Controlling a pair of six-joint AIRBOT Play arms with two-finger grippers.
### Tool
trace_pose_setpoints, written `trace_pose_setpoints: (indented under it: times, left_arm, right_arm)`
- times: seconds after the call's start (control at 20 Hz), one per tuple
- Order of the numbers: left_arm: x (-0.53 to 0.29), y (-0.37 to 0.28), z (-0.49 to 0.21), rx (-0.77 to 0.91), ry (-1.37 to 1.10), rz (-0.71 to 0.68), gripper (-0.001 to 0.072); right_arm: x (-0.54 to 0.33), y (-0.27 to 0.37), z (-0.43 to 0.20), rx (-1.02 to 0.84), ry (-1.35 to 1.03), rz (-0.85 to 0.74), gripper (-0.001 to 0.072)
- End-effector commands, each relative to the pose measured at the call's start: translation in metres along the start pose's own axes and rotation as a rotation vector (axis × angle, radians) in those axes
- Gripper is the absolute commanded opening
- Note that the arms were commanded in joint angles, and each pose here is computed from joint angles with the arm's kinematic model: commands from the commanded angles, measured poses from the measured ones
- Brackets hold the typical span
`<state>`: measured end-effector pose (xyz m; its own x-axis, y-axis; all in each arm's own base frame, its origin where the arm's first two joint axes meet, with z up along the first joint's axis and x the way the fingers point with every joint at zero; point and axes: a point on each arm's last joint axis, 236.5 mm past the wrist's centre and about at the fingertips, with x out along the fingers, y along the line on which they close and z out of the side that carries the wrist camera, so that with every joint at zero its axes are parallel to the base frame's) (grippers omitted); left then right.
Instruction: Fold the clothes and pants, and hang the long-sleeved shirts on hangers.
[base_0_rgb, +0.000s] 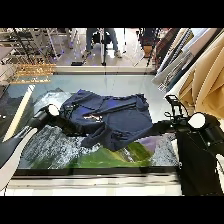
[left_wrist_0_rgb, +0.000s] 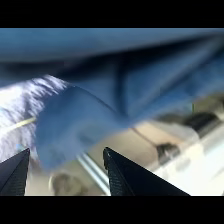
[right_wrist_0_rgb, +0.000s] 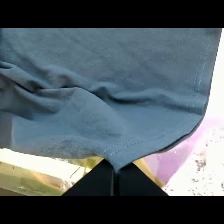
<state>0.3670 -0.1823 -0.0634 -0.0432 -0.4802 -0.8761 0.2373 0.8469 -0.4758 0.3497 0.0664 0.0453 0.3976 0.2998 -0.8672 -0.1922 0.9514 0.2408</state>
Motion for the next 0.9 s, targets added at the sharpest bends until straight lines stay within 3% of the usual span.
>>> trace_pose_setpoints:
  times: [0.0,0.15,0.2,0.25,0.3,0.5,0.85]
  left_arm:
    - [0.022,0.014,0.000,-0.010,-0.012,0.000,0.0497]
    - [0.038,0.010,-0.006,-0.011,0.033,-0.035,0.0477]
    - [0.038,-0.001,-0.006,0.013,0.029,-0.076,0.0347]
    - [0.036,-0.013,-0.004,0.043,0.021,-0.128,0.0116]
    - [0.034,-0.026,-0.005,0.072,0.022,-0.183,0.0008]
    - [-0.004,-0.033,-0.033,0.120,0.105,-0.289,0.0005]
    - [-0.134,-0.008,-0.119,0.128,0.152,-0.168,0.0005]
  right_arm:
    - [0.004,0.002,0.001,0.011,0.000,0.013,0.0016]
    - [0.004,0.005,0.002,0.017,-0.001,0.025,0.0016]
    - [0.004,0.005,0.002,0.018,-0.002,0.028,0.0016]
    - [0.004,0.005,0.002,0.019,-0.003,0.029,0.0016]
    - [0.004,0.006,0.002,0.019,-0.003,0.030,0.0016]
    - [0.003,0.006,0.002,0.020,-0.002,0.030,0.0017]
    - [0.003,0.014,0.001,0.043,0.004,0.065,0.0017]
